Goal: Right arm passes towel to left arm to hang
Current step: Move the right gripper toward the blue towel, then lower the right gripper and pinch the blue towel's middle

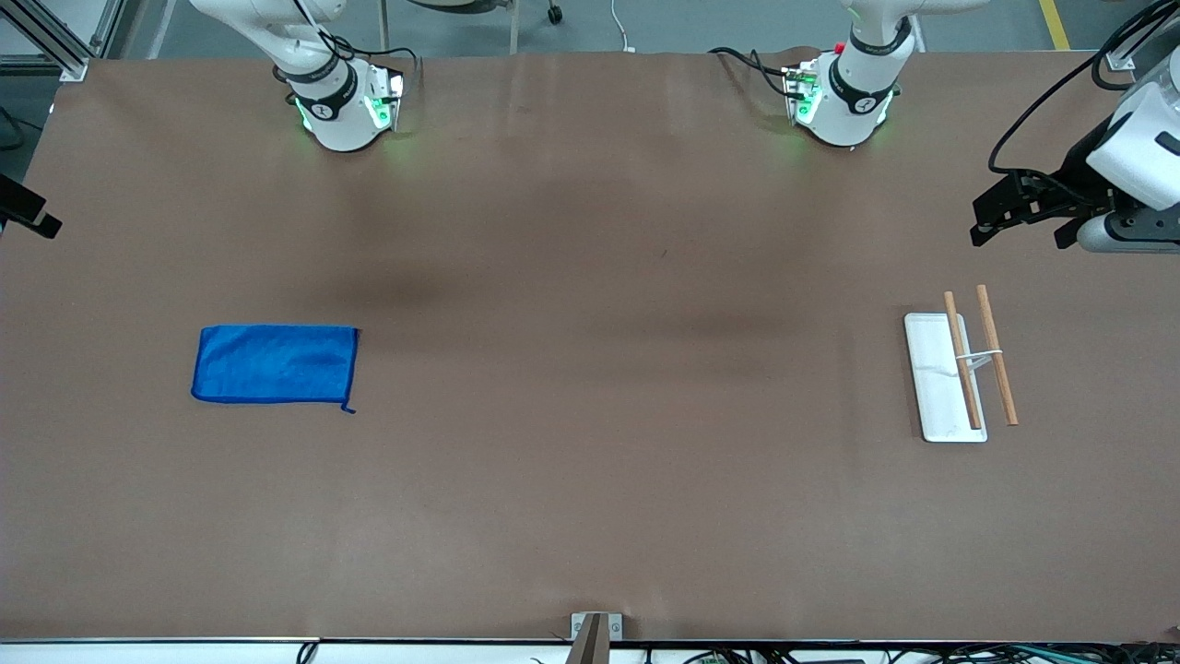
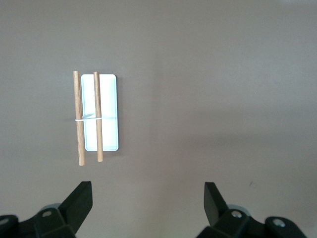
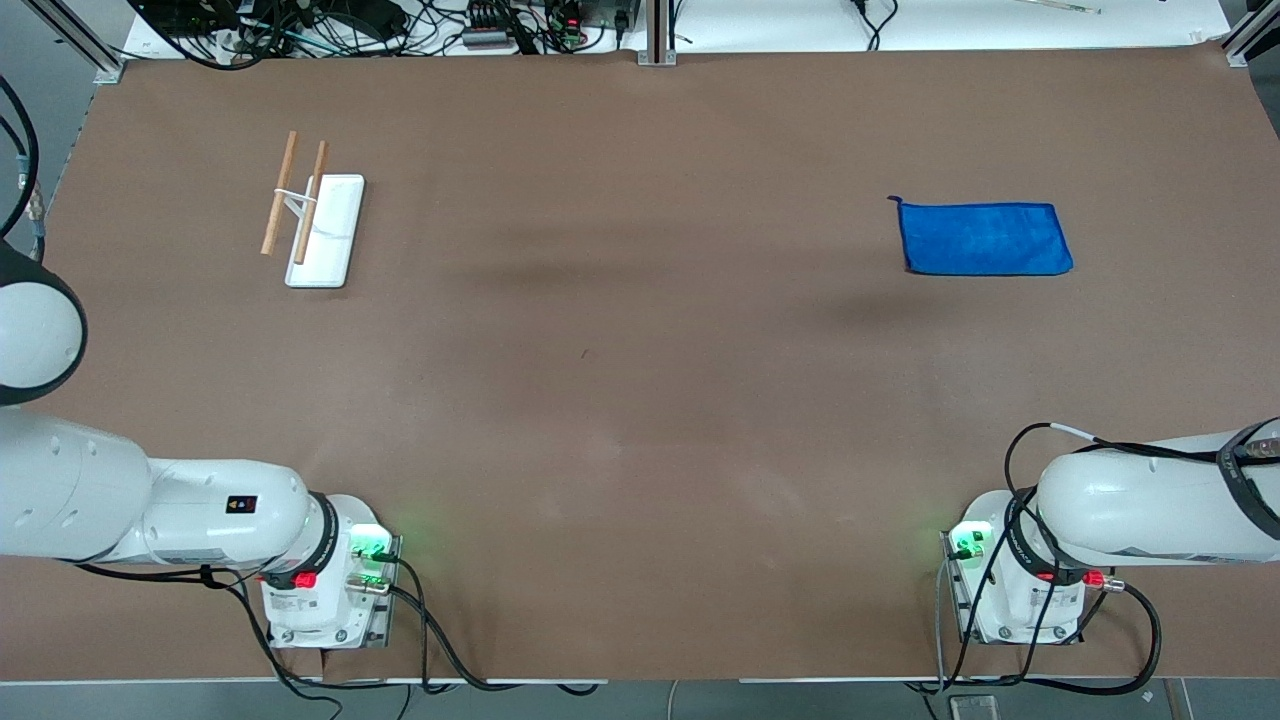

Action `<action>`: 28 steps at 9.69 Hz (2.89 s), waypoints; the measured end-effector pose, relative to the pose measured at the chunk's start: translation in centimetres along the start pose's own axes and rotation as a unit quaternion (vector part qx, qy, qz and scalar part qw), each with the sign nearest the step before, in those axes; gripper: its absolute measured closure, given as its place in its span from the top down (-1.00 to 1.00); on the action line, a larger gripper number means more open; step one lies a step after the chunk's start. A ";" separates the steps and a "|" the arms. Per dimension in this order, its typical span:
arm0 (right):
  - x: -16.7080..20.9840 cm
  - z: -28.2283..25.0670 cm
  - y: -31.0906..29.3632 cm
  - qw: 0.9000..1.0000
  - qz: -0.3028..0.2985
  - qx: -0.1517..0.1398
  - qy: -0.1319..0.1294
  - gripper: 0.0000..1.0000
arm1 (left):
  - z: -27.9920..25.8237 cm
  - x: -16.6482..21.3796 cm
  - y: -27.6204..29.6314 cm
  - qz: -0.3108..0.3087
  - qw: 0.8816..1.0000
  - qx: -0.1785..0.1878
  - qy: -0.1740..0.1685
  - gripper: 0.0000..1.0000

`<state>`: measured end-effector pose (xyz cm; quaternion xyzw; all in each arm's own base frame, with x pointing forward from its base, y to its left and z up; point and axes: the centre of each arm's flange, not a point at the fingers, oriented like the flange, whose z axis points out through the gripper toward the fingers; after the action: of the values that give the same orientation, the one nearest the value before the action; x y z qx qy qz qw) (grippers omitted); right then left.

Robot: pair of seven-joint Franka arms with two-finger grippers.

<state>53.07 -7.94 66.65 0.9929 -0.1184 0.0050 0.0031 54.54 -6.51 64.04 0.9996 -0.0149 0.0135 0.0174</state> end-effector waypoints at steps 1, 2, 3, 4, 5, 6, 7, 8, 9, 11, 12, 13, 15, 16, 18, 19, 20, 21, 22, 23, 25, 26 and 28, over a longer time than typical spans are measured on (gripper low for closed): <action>0.0 0.0 0.0 1.000 0.000 0.000 0.000 1.00 | 0.0 0.0 -0.1 -0.001 1.000 0.000 0.000 0.99; 0.0 0.0 0.0 1.000 0.000 0.000 0.000 1.00 | 0.0 0.0 -0.1 0.001 1.000 0.000 0.000 0.99; 0.0 0.0 0.0 1.000 0.000 0.000 0.000 1.00 | 0.0 0.0 -0.1 0.001 1.000 0.000 0.000 0.99; 0.0 0.0 0.0 1.000 -0.001 0.000 0.000 1.00 | -0.1 0.0 -0.1 0.000 1.000 0.000 0.001 0.99; 0.0 0.1 0.0 1.000 -0.003 0.000 -0.001 1.00 | -0.1 0.0 0.0 0.001 1.000 0.000 0.001 0.99; 0.1 0.6 0.0 1.000 -0.010 -0.001 -0.008 1.00 | -0.1 0.0 0.3 0.003 1.000 0.000 0.001 1.00; 0.4 2.3 -0.1 1.000 -0.016 -0.003 -0.024 1.00 | -0.1 0.0 0.5 0.005 1.000 0.000 0.001 1.00; 1.2 5.2 -0.4 0.999 -0.023 -0.005 -0.039 1.00 | -0.1 0.0 0.5 0.005 1.000 0.000 0.001 1.00; 2.4 9.0 -0.9 0.998 -0.031 -0.007 -0.046 1.00 | -0.1 0.0 0.2 0.003 1.000 0.000 0.001 1.00; 4.2 18.5 -1.6 0.998 -0.049 -0.011 -0.048 1.00 | -0.1 0.0 0.1 0.001 1.000 0.000 0.000 1.00; 4.4 23.7 -1.5 0.997 -0.063 -0.012 -0.039 1.00 | -0.1 0.0 -0.2 -0.001 1.000 0.000 0.001 1.00; 3.9 28.7 -1.1 0.997 -0.074 -0.012 -0.024 1.00 | -0.1 0.1 -0.7 -0.007 1.000 -0.007 0.000 1.00; 1.7 37.1 -0.7 0.996 -0.087 -0.012 -0.002 1.00 | 0.0 0.1 -1.6 -0.016 1.000 -0.019 -0.004 1.00; 0.8 40.5 -0.6 0.995 -0.095 -0.013 -0.002 1.00 | 0.1 0.1 -1.7 -0.016 1.000 -0.019 -0.005 1.00; -0.2 44.4 -0.3 0.993 -0.113 -0.014 -0.018 1.00 | 0.2 0.0 -1.6 -0.016 1.000 -0.019 -0.006 1.00; -0.2 45.3 -0.1 0.993 -0.115 -0.015 -0.017 1.00 | 0.3 0.0 -1.6 -0.017 1.000 -0.019 -0.007 1.00; -0.3 46.2 0.1 0.993 -0.116 -0.015 -0.015 1.00 | 0.4 0.1 -1.6 -0.018 1.000 -0.019 -0.009 1.00; -0.6 47.1 0.2 0.993 -0.117 -0.016 -0.017 1.00 | 0.7 0.1 -1.7 -0.019 1.000 -0.019 -0.011 1.00; -0.7 47.6 0.1 0.993 -0.118 -0.016 -0.017 0.99 | 1.1 0.3 -1.7 -0.024 0.999 -0.019 -0.015 1.00; -0.7 47.8 0.1 0.993 -0.119 -0.016 -0.012 0.98 | 1.5 0.5 -1.7 -0.035 0.999 -0.019 -0.019 1.00; -0.7 48.5 0.0 0.993 -0.120 -0.016 -0.006 0.93 | 2.2 0.9 -1.7 -0.039 0.999 -0.018 -0.025 1.00; -0.7 48.7 -0.1 0.993 -0.121 -0.016 -0.007 0.91 | 2.2 0.9 -1.7 -0.039 0.999 -0.018 -0.026 1.00; -0.9 48.9 -0.1 0.992 -0.122 -0.016 -0.010 0.87 | 2.2 0.9 -1.6 -0.038 0.999 -0.018 -0.026 1.00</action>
<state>52.71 -7.97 17.76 0.9998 0.0037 -0.0067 0.0180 55.52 -5.02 61.76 0.9990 0.0224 -0.0134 0.0359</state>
